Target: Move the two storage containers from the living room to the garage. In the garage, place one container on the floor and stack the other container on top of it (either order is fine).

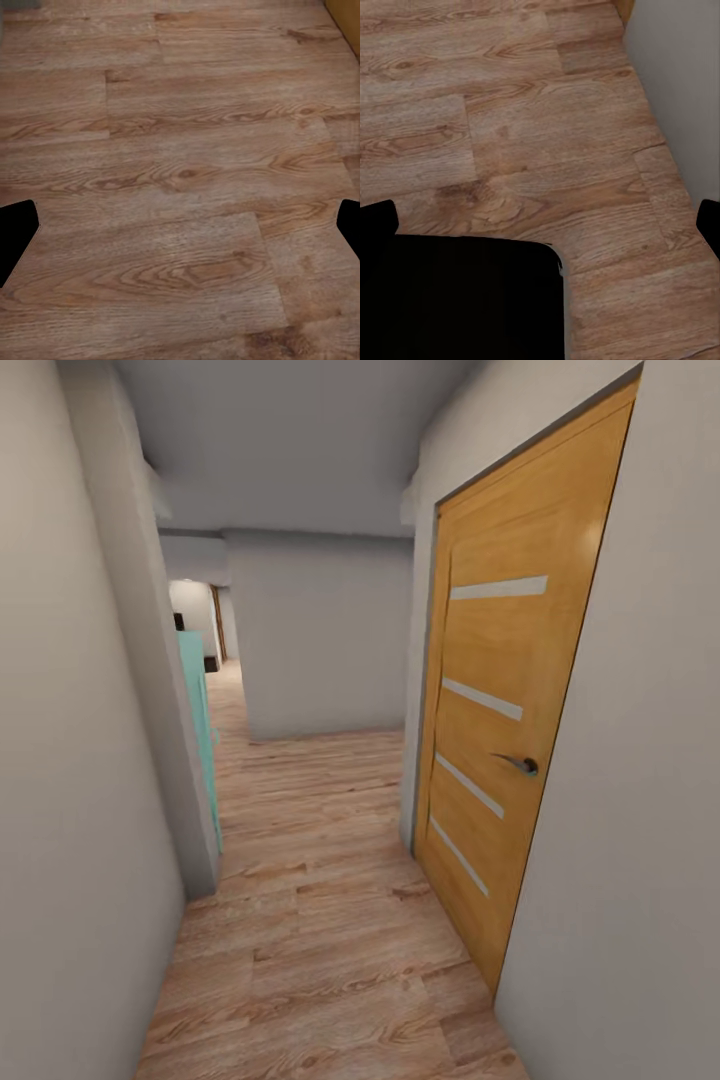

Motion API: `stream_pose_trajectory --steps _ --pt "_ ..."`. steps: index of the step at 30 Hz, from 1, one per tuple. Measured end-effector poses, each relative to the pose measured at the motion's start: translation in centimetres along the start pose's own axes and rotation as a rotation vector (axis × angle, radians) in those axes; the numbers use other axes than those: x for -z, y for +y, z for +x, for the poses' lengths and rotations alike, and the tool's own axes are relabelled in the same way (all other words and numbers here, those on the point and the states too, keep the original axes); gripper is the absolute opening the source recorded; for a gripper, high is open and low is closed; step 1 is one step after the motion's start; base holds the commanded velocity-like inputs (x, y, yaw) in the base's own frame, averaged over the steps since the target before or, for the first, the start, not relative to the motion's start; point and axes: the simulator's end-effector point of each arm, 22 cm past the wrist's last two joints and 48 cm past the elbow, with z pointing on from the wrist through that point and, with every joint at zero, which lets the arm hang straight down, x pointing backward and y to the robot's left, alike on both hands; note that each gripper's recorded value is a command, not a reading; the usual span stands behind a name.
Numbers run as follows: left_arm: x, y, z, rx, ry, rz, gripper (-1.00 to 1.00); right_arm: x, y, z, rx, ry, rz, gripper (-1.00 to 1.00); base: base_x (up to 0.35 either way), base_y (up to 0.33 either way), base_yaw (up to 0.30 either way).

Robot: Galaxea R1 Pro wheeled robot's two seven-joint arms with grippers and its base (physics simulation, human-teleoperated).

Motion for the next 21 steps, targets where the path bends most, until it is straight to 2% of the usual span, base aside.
stream_pose_trajectory --steps 4,12,21 --pt "0.0 -0.02 0.0 0.0 0.0 0.0 1.0 0.0 -0.02 0.0 0.0 0.0 0.0 1.0 0.316 0.0 0.174" --pt "0.0 -0.05 0.0 0.0 0.0 0.001 1.0 0.0 -0.01 0.01 0.0 0.0 0.0 1.0 0.317 0.0 0.061" --pt "0.0 0.04 0.0 0.0 0.0 0.0 1.0 0.0 -0.01 0.02 0.0 0.001 0.0 1.0 0.32 0.0 0.251"
